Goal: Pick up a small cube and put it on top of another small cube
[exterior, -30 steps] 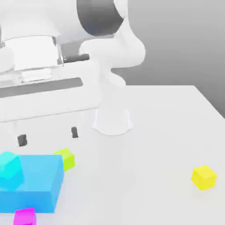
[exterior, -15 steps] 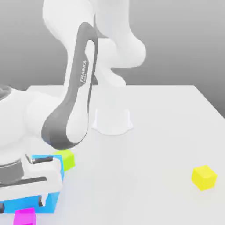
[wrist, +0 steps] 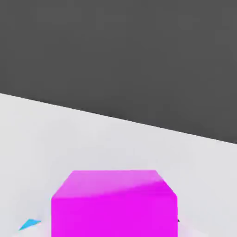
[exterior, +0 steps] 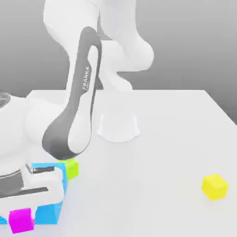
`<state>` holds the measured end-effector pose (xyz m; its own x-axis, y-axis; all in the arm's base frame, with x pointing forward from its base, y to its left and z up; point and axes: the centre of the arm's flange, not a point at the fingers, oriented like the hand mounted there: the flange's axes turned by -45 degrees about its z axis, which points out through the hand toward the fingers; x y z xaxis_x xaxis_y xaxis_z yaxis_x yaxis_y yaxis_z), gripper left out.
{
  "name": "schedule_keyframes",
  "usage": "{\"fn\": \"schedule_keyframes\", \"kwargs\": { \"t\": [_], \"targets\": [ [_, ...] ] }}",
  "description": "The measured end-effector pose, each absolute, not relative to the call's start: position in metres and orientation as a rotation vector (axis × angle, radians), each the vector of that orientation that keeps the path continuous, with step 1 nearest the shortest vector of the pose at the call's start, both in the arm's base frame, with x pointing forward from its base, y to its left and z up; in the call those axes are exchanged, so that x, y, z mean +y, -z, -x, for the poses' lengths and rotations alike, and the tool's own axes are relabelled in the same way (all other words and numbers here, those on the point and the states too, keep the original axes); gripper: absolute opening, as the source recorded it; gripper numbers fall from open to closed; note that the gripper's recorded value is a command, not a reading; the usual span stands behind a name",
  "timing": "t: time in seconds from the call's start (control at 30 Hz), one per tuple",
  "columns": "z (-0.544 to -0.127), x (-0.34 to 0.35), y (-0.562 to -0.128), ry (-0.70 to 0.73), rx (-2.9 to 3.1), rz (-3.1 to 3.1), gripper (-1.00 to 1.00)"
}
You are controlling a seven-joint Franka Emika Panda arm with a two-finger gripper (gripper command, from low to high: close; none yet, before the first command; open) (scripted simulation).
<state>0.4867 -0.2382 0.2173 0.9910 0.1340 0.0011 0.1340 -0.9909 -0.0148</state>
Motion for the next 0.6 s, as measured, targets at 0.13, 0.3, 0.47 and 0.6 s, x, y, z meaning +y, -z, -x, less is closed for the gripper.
{"fn": "schedule_keyframes", "kwargs": {
  "t": [0.13, 0.3, 0.47, 0.6],
  "targets": [
    [-0.459, -0.260, -0.257, 0.001, -0.021, 3.116, -1.00],
    [-0.414, -0.289, -0.302, 0.000, 0.238, 3.112, -1.00],
    [-0.368, -0.322, -0.303, 0.004, 0.480, 3.098, -1.00],
    [-0.385, -0.299, -0.268, 0.002, 0.391, 3.114, 1.00]
  ]
}}
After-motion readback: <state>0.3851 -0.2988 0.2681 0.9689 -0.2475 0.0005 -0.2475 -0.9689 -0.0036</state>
